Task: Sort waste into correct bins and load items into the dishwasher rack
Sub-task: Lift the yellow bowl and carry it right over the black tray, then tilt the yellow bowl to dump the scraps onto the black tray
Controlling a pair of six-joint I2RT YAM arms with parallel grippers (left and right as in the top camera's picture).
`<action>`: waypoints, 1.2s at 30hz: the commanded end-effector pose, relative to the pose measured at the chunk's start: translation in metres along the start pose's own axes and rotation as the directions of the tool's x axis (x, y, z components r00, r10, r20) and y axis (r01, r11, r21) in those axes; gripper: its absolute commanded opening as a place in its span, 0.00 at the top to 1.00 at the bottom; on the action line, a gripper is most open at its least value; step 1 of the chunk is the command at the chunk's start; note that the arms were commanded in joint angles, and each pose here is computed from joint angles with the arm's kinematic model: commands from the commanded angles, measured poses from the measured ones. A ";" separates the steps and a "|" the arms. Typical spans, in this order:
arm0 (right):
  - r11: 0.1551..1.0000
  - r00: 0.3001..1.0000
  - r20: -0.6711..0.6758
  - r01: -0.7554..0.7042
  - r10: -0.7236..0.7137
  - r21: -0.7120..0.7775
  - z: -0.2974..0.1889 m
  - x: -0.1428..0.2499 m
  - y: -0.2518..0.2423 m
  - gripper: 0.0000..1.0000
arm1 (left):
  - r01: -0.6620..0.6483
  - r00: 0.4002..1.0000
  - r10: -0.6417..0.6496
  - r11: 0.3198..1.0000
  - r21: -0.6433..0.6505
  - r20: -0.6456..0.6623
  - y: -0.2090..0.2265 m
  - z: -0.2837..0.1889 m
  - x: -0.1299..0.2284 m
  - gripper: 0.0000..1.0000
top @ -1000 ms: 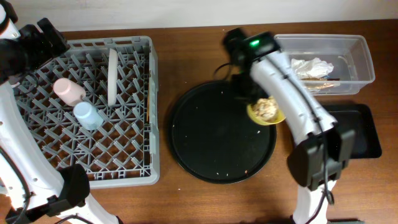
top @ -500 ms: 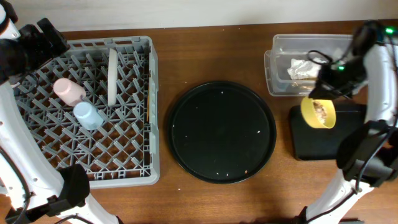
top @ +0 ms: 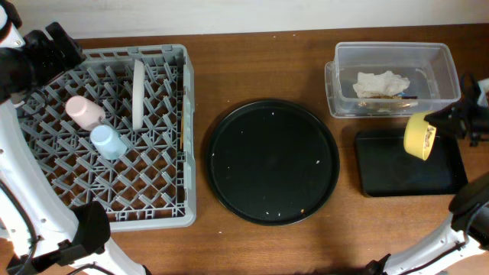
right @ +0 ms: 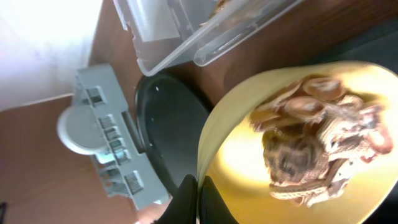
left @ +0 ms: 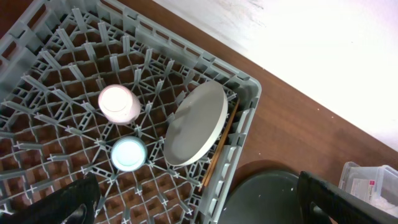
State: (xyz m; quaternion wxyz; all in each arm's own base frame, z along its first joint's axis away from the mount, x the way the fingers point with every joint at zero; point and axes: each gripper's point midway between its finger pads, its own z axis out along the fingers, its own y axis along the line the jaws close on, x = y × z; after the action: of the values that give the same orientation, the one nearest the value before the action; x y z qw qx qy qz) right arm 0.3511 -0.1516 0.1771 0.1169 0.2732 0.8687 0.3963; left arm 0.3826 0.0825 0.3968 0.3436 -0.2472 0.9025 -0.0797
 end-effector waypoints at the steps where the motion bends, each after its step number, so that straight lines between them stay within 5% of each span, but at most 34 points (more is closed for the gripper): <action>1: 0.985 0.998 0.055 -0.024 0.034 -0.168 -0.004 -0.001 0.000 0.96 | 0.007 0.999 -0.007 1.000 0.001 0.031 0.000 -0.012 -0.002 0.01; 6: 0.948 0.985 0.064 -0.134 0.159 -0.290 -0.002 0.000 -0.027 0.96 | 0.007 0.999 -0.007 1.000 0.000 0.031 0.000 -0.012 -0.002 0.01; 18: 0.878 0.972 0.171 -0.060 0.159 -0.474 -0.021 -0.010 -0.019 0.96 | 0.007 0.999 -0.007 1.000 0.001 0.031 0.000 -0.012 -0.002 0.01; 28: 0.890 0.973 0.175 -0.055 0.149 -0.453 -0.017 -0.012 -0.028 0.96 | 0.007 0.999 -0.007 1.000 0.001 0.031 0.000 -0.012 -0.002 0.01; 36: 0.853 0.948 0.094 -0.227 0.304 -0.471 -0.016 -0.012 -0.037 0.96 | 0.007 0.999 -0.007 1.000 0.001 0.031 0.000 -0.012 -0.002 0.01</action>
State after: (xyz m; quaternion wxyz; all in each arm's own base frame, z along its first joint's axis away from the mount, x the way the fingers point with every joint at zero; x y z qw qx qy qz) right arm 0.3405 -0.1824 0.1647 0.2120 0.3524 0.7194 0.5598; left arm 0.3826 0.0825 0.3969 0.3437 -0.2472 0.9024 -0.0797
